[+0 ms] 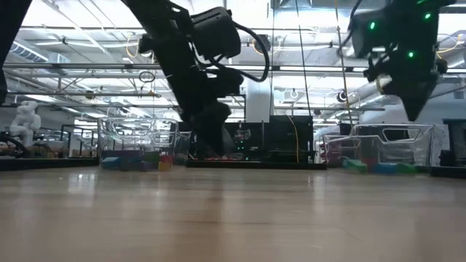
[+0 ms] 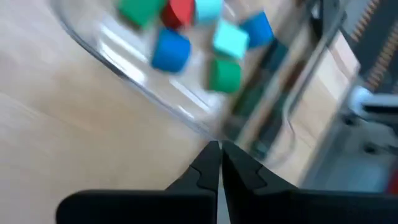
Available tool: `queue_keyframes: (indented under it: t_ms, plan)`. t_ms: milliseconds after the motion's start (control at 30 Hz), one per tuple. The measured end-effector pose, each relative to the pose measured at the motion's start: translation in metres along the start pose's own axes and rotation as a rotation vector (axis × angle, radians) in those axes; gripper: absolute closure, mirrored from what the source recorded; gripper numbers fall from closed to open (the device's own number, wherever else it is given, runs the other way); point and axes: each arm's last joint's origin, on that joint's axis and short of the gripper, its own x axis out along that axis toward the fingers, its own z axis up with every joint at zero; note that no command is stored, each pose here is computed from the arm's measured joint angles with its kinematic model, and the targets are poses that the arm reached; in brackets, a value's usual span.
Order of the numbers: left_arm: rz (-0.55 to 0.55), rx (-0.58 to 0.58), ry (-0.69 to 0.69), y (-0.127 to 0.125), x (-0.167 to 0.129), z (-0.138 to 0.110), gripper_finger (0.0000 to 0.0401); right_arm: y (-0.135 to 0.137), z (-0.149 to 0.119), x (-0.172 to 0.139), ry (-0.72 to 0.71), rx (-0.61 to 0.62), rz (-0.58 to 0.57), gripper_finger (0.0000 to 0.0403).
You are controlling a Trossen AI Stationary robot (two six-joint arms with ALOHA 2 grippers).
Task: Sort blocks by size
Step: Adjust the transparent bins
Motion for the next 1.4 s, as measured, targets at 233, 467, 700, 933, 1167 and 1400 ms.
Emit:
queue_keyframes:
  t_ms: [233, 467, 700, 933, 1167, 1400]
  plan:
    - [-0.031, -0.088, -0.051, 0.047, 0.025, 0.015, 0.0143, -0.007, -0.004, -0.016, -0.145, 0.082, 0.183, 0.0401]
    - [0.067, -0.288, 0.072, 0.101, 0.044, 0.003, 0.0143, -0.003, -0.012, -0.024, -0.177, 0.074, 0.26, 0.0401]
    - [0.155, -0.393, 0.158, 0.142, 0.05, -0.01, 0.0143, 0.002, -0.014, -0.028, -0.21, 0.058, 0.29, 0.0401]
    - [0.235, -0.437, 0.275, 0.168, 0.052, -0.026, 0.0143, 0.005, -0.018, -0.03, -0.218, 0.053, 0.303, 0.0401]
    - [0.234, -0.39, 0.395, 0.167, 0.048, -0.037, 0.0143, 0.007, -0.021, -0.032, -0.221, 0.053, 0.315, 0.0401]
    - [0.203, -0.303, 0.435, 0.141, 0.031, -0.035, 0.0143, 0.009, -0.024, -0.033, -0.225, 0.04, 0.32, 0.0401]
